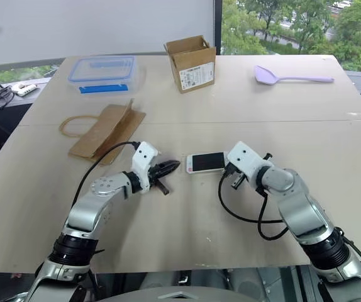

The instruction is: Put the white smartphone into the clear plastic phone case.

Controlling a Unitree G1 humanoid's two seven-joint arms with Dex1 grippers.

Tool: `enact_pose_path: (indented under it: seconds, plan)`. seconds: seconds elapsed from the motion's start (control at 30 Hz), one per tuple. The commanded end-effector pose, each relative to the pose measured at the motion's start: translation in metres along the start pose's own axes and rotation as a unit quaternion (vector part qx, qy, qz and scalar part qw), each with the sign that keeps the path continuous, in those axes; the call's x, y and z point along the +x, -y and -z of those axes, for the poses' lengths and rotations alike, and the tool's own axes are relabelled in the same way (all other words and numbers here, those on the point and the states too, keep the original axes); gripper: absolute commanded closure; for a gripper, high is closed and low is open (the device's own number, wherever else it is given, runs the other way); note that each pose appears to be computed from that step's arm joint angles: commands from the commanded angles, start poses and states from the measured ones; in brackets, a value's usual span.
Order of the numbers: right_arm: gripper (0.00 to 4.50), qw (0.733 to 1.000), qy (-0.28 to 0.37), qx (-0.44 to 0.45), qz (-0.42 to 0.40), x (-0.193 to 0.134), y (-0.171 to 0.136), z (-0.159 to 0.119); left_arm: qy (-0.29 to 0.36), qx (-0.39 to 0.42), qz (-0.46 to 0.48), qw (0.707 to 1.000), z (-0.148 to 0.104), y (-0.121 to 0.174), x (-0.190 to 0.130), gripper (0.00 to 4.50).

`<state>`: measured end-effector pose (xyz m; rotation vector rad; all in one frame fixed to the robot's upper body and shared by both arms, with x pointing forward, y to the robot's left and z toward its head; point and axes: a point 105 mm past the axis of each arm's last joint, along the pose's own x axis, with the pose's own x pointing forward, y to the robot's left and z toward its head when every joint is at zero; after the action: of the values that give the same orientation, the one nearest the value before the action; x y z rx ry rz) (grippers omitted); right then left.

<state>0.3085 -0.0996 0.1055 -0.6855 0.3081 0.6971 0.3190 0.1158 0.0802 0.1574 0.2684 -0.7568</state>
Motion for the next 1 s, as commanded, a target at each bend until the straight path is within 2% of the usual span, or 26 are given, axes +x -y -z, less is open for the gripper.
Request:
enact_pose_path:
  seconds: [0.03, 0.23, 0.67, 1.0]
  plan:
    - [4.50, 0.998, 0.041, -0.039, -0.015, 0.002, -0.006, -0.024, -0.006, -0.007, 0.025, 1.000, 0.005, 0.013, 0.003, 4.45]
    - [4.50, 0.995, 0.049, -0.078, -0.047, 0.013, -0.017, -0.033, -0.007, -0.007, 0.028, 1.000, 0.009, 0.013, 0.003, 4.45]
    - [4.50, 0.988, 0.070, -0.086, -0.108, 0.017, -0.034, -0.039, -0.007, -0.010, 0.040, 0.999, 0.018, 0.017, 0.002, 4.45]
    - [4.50, 0.985, 0.078, -0.103, -0.116, 0.020, -0.035, -0.041, -0.010, -0.010, 0.031, 0.999, 0.021, 0.013, -0.003, 4.45]
